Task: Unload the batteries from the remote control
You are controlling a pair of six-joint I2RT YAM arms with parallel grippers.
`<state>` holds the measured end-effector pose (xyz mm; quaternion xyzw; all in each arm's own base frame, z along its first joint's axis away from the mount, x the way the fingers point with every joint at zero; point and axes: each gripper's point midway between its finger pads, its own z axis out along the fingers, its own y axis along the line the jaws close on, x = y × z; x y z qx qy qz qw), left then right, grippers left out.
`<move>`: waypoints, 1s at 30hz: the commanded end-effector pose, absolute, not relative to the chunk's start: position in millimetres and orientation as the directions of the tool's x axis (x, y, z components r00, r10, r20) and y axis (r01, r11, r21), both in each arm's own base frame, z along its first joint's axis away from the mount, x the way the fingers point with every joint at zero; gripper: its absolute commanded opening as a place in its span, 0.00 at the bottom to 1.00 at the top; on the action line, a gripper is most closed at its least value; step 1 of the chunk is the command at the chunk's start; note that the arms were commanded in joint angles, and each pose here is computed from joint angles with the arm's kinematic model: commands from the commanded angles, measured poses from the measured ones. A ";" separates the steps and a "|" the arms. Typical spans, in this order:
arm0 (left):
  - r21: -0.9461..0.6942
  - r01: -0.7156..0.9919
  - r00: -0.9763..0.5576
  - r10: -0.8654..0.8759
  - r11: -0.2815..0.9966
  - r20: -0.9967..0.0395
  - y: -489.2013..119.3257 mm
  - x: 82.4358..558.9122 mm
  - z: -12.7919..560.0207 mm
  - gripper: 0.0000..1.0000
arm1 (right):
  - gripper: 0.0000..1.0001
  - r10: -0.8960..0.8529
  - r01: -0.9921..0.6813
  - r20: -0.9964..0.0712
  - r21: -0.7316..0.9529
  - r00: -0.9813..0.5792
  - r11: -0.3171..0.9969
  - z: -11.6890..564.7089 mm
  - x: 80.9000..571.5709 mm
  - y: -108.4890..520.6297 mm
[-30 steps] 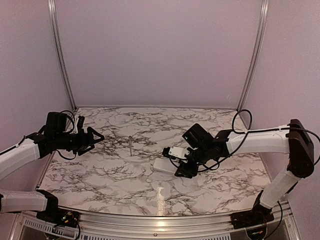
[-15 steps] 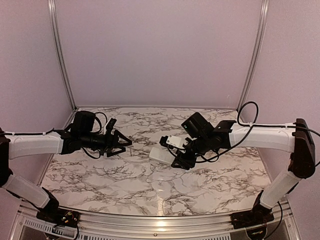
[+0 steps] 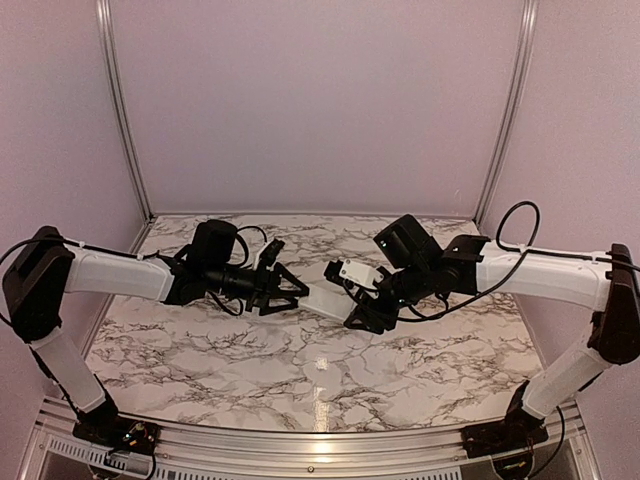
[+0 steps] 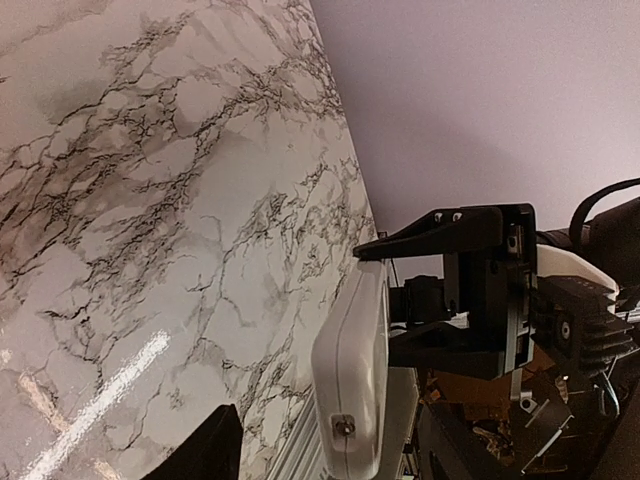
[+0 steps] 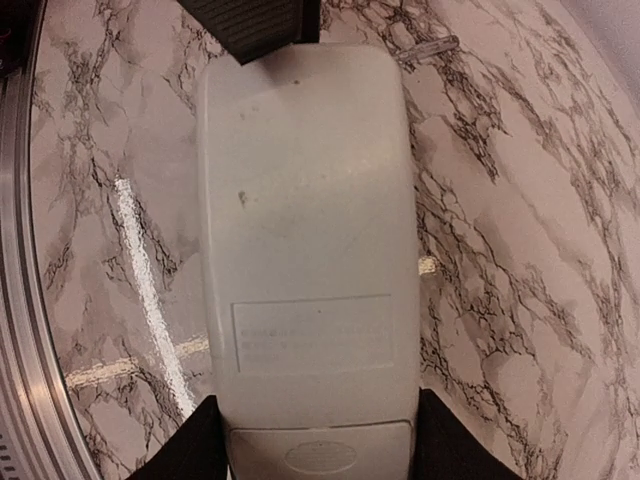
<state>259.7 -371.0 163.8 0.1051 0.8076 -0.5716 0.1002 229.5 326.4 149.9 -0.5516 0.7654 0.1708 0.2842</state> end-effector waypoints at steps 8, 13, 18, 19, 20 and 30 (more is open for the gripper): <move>-0.930 0.321 -0.941 0.176 0.181 -0.291 -411.7 245.5 181.8 0.55 | 0.52 -0.708 -0.948 -0.679 -0.052 -0.197 0.314 174.2 228.1 336.5; -0.934 0.311 -0.941 0.192 0.175 -0.278 -418.8 244.1 178.2 0.45 | 0.52 -0.712 -0.949 -0.677 -0.063 -0.187 0.309 175.1 228.8 336.1; -0.938 0.304 -0.941 0.208 0.169 -0.267 -422.7 242.5 176.0 0.34 | 0.52 -0.717 -0.948 -0.671 -0.066 -0.188 0.311 173.4 228.9 334.7; -0.938 0.303 -0.940 0.213 0.167 -0.266 -423.8 241.7 175.6 0.33 | 0.52 -0.719 -0.947 -0.669 -0.069 -0.189 0.314 172.4 229.6 334.3; -0.938 0.303 -0.940 0.215 0.166 -0.265 -424.6 241.5 175.5 0.33 | 0.52 -0.721 -0.946 -0.667 -0.072 -0.190 0.316 171.9 230.5 334.2; -0.941 0.293 -0.941 0.225 0.172 -0.252 -431.3 239.7 169.9 0.11 | 0.52 -0.720 -0.938 -0.667 -0.091 -0.193 0.335 171.0 234.8 332.2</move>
